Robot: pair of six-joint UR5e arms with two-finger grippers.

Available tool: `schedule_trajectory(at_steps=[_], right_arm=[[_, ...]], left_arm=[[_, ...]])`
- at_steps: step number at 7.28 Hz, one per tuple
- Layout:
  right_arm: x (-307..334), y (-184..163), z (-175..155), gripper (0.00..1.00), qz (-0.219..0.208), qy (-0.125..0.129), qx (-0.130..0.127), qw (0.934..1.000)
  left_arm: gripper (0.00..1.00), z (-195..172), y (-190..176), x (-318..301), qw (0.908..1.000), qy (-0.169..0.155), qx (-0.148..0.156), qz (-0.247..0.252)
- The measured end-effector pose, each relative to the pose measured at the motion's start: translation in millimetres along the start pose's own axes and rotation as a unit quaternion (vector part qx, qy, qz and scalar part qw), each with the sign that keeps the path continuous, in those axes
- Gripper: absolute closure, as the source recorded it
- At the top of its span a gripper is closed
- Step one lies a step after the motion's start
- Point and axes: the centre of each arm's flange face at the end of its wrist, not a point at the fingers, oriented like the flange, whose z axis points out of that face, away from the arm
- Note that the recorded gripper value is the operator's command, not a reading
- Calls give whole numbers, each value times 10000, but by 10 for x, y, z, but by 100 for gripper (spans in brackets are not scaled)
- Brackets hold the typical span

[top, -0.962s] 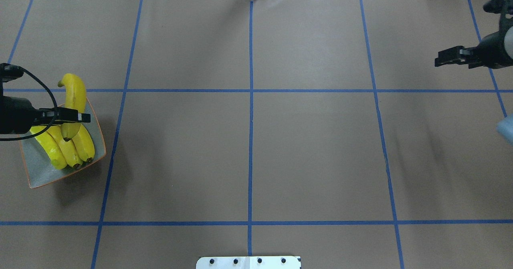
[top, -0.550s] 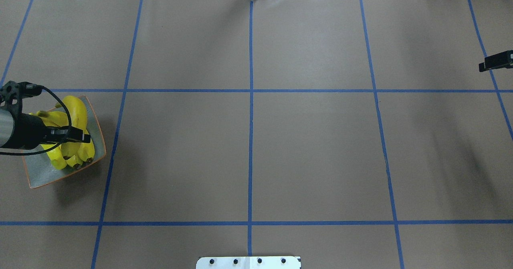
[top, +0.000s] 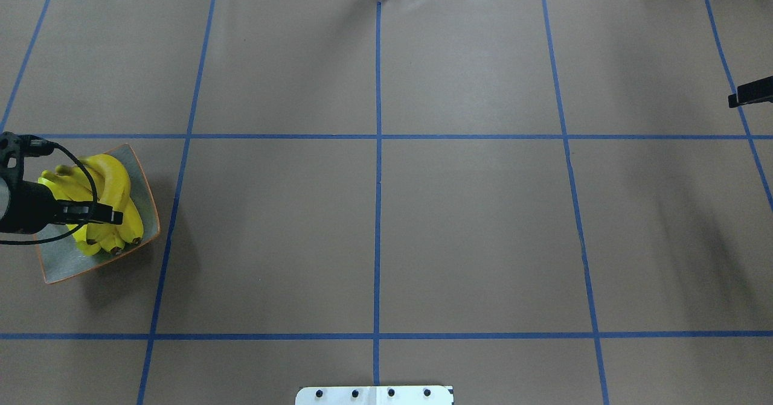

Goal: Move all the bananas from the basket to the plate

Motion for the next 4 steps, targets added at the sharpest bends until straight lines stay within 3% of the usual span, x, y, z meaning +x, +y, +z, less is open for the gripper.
schedule_trajectory(at_steps=[4], right_arm=[[92, 14, -3, 0, -22, 37, -14, 10000]], left_arm=[[0, -119, -116, 6, 9993, 33, 174, 334]])
